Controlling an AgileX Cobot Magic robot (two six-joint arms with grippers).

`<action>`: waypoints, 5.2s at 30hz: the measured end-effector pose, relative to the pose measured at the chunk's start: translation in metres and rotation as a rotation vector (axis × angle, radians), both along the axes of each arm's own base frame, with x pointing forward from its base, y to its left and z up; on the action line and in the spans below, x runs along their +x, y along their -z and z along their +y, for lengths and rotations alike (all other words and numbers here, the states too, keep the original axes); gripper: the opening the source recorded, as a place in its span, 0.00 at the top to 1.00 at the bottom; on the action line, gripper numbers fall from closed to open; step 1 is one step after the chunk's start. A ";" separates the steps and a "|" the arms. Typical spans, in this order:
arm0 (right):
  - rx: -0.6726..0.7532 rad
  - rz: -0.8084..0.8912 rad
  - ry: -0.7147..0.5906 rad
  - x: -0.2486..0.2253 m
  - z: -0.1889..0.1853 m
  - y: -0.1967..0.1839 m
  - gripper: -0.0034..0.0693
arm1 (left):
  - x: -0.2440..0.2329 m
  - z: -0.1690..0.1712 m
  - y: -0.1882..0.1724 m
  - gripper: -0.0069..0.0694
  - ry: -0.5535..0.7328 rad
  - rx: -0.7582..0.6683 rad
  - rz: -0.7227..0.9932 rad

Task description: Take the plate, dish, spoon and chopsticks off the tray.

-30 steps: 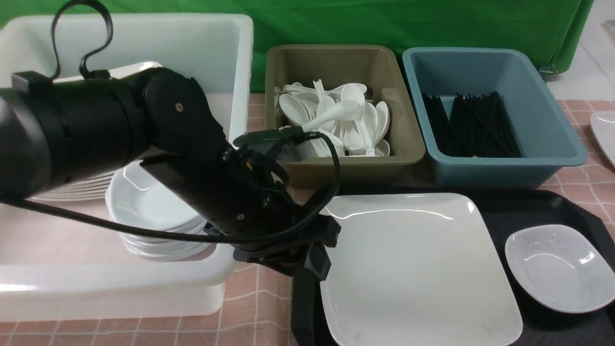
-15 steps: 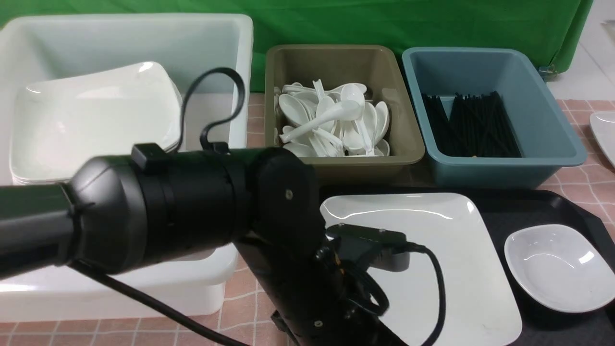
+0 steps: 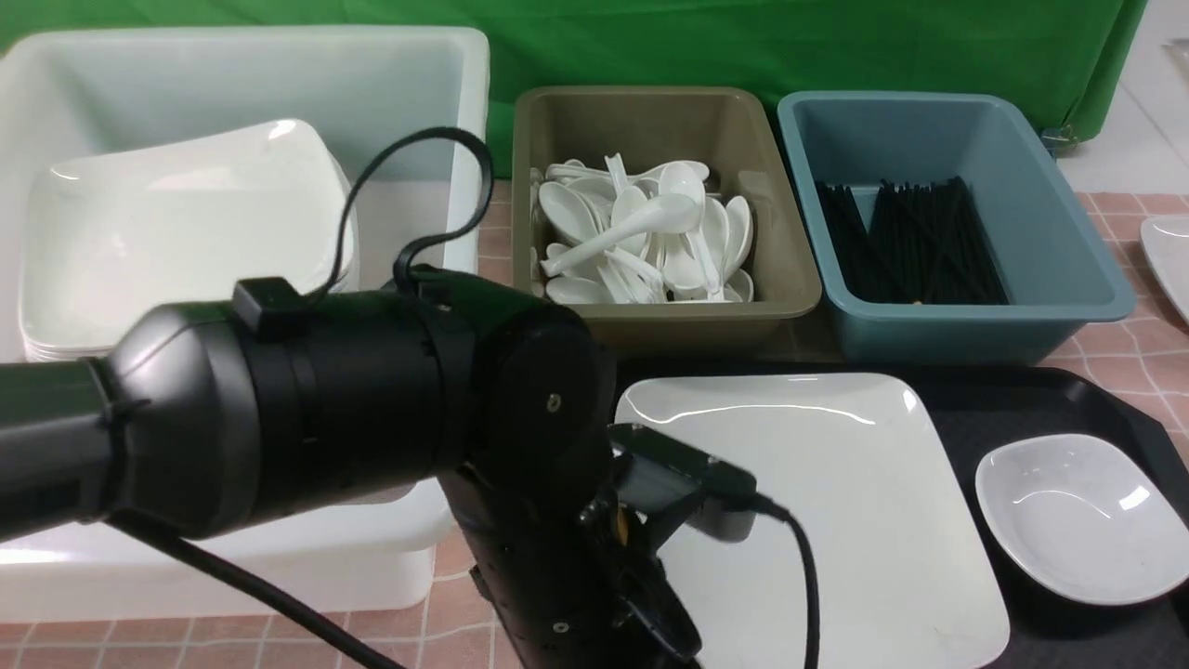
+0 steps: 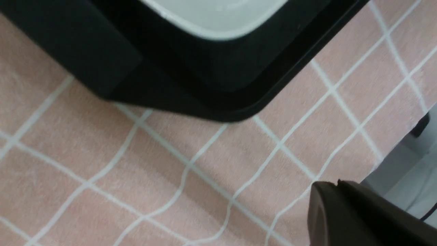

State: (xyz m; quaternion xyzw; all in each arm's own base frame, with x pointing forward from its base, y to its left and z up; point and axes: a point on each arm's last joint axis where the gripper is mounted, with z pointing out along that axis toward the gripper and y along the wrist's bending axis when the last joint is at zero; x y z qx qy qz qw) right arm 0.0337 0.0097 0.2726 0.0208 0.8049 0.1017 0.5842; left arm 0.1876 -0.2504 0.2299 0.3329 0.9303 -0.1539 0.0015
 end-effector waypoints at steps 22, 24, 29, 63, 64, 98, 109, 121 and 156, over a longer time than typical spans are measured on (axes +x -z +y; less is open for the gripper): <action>-0.281 0.971 -0.343 0.118 0.025 0.019 0.79 | 0.029 -0.005 -0.061 0.91 -0.019 -0.132 -0.129; -0.342 0.958 -0.376 0.138 0.034 0.017 0.67 | 0.037 0.009 -0.072 0.91 -0.061 -0.165 -0.149; -0.541 0.903 -0.405 0.177 0.051 0.022 0.44 | 0.051 0.042 -0.099 0.91 -0.139 -0.284 -0.184; -0.832 0.928 -0.346 0.216 0.068 0.042 0.84 | 0.040 0.078 -0.184 0.91 -0.097 -0.369 -0.385; -0.769 0.870 -0.344 0.209 0.075 0.014 0.84 | 0.036 0.086 -0.203 0.91 -0.087 -0.342 -0.471; -0.920 -0.086 -1.308 0.260 0.404 0.031 0.81 | 0.025 0.287 -0.266 0.91 -0.956 -0.343 -0.758; -0.869 -0.049 -1.290 0.247 0.388 -0.014 0.22 | 0.030 0.288 -0.257 0.91 -0.959 -0.347 -0.722; -0.847 0.272 -1.098 0.174 0.264 -0.156 0.75 | 0.033 0.273 -0.258 0.90 -0.871 -0.412 -0.710; -0.295 0.646 -0.355 0.033 0.027 -0.048 0.91 | 0.006 0.005 0.012 0.33 -0.556 -0.127 0.112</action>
